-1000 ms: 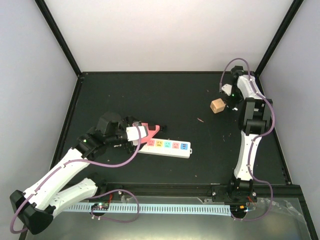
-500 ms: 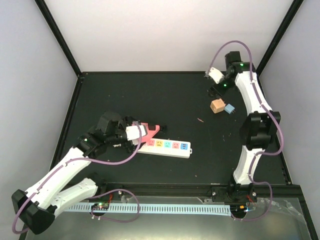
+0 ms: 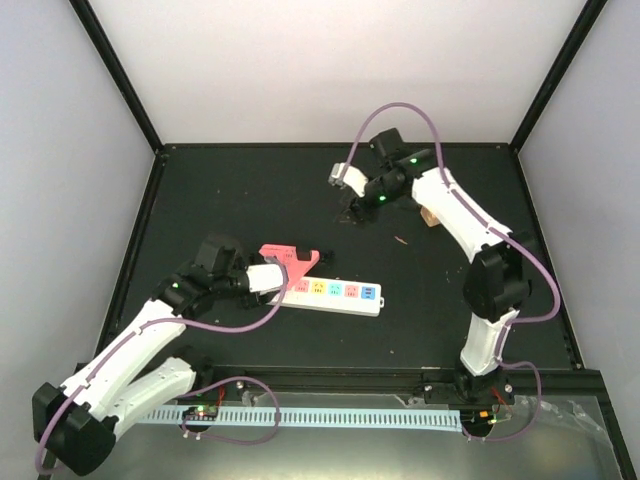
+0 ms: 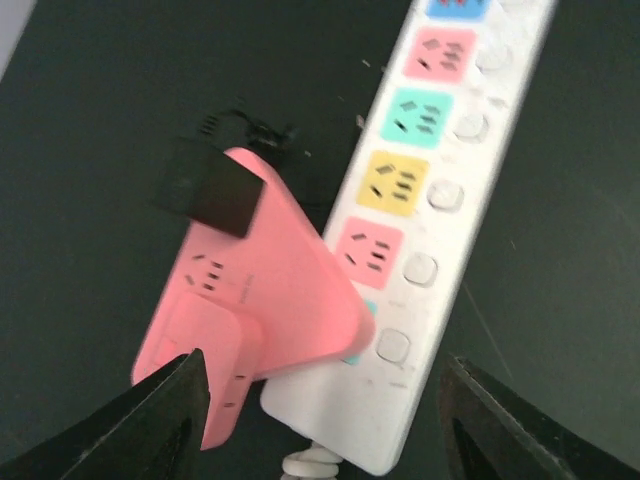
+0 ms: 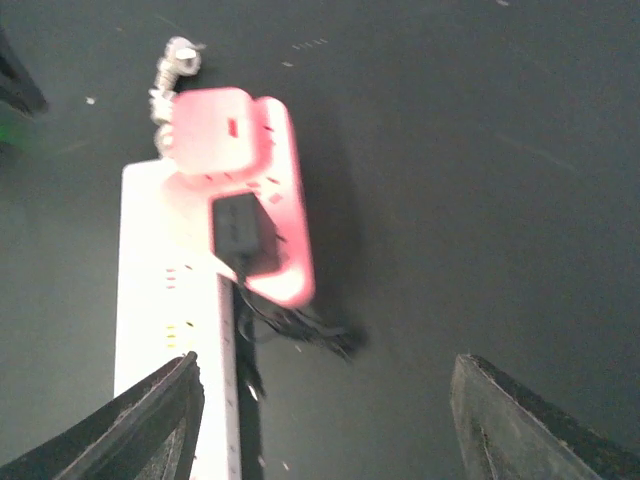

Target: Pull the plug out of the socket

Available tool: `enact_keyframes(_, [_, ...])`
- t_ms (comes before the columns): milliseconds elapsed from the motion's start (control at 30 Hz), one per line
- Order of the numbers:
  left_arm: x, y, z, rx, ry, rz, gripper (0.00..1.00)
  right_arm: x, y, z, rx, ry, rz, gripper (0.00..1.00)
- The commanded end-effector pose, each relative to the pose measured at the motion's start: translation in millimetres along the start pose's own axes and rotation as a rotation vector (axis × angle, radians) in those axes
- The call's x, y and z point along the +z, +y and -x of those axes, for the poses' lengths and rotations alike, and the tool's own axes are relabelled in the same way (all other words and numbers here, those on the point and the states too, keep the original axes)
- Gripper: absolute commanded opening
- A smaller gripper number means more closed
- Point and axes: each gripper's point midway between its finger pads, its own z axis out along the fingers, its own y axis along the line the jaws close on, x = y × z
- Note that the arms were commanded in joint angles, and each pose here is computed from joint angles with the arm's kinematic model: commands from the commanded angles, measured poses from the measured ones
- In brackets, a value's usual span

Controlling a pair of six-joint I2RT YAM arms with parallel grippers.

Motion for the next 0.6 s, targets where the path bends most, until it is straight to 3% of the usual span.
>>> enact_keyframes(0, [6.5, -18.8, -10.6, 0.124, -0.008, -0.072, 0.59, 30.8, 25.9, 25.1, -0.034, -0.050, 0.082, 0.70])
enact_keyframes(200, [30.6, -16.2, -19.9, 0.210, -0.005, -0.066, 0.46, 62.5, 45.4, 26.7, -0.056, -0.025, 0.133, 0.68])
enact_keyframes(567, [59.2, -15.3, -32.6, 0.320, 0.026, -0.042, 0.44, 116.3, 64.4, 17.8, -0.102, 0.078, 0.135, 0.63])
